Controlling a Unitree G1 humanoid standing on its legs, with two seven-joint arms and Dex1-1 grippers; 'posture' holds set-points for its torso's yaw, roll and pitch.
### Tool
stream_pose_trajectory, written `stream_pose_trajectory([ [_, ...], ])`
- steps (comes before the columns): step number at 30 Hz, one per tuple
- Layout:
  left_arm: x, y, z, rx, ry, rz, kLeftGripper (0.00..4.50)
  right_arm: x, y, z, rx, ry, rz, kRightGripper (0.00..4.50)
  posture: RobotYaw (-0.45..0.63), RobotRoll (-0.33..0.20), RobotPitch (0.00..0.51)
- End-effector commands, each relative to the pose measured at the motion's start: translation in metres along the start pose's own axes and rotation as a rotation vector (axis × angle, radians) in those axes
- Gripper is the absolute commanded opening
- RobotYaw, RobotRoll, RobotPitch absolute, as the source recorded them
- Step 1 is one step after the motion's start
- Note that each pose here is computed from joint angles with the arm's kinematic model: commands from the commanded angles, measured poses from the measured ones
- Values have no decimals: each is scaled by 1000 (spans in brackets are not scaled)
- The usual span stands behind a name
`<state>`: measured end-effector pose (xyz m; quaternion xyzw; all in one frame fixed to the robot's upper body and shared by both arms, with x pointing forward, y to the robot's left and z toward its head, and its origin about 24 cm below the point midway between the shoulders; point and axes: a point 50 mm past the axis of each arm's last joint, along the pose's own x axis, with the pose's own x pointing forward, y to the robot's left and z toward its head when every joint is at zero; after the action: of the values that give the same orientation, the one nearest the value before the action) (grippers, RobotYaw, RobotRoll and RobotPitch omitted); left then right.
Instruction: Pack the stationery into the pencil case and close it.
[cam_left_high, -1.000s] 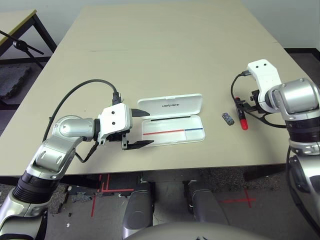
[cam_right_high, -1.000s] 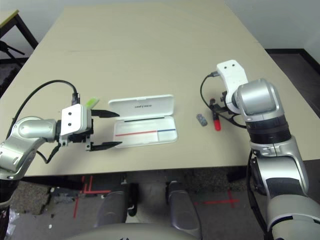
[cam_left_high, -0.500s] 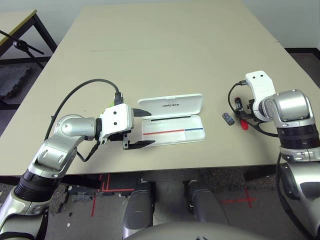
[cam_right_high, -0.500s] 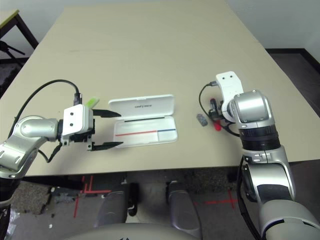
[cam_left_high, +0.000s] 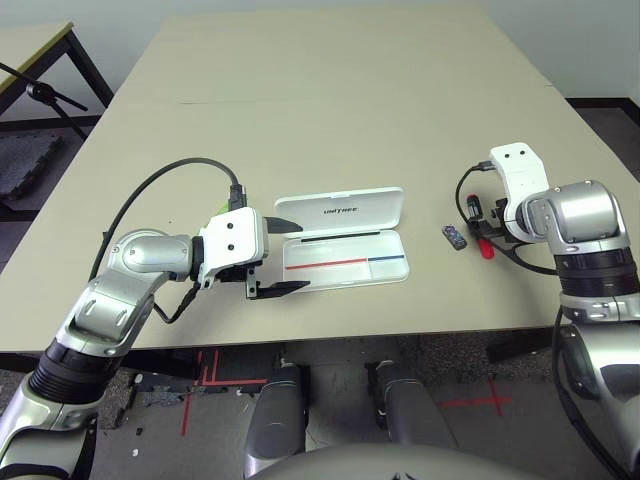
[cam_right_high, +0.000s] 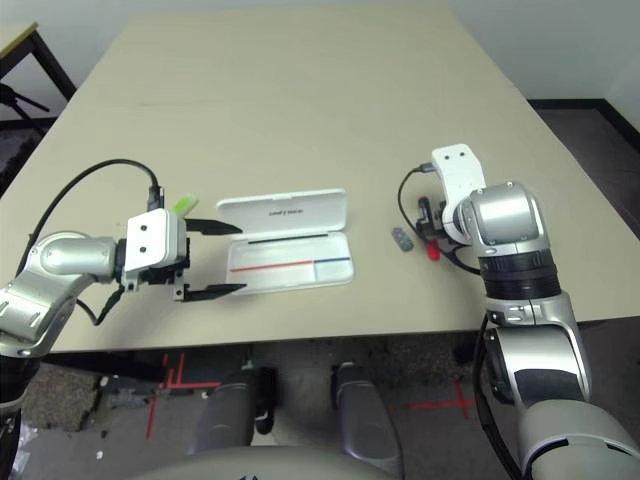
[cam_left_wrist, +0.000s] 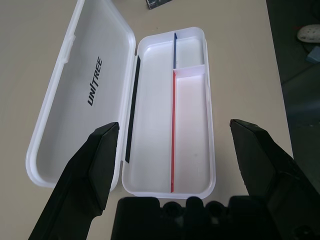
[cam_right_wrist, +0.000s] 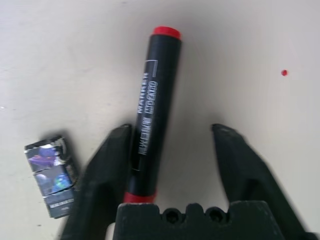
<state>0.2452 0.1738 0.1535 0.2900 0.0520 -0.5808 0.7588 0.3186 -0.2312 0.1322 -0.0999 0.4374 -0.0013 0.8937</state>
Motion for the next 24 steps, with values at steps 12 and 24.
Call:
stream_pose_trajectory([
  [12, 0, -1, 1, 12, 10, -15, 4500, 14, -25, -17, 41, 79, -84, 501, 84, 0, 135],
  [24, 0, 0, 2, 18, 10, -12, 4500, -15, -28, 18, -512, -212, 147, 501, 83, 0, 134],
])
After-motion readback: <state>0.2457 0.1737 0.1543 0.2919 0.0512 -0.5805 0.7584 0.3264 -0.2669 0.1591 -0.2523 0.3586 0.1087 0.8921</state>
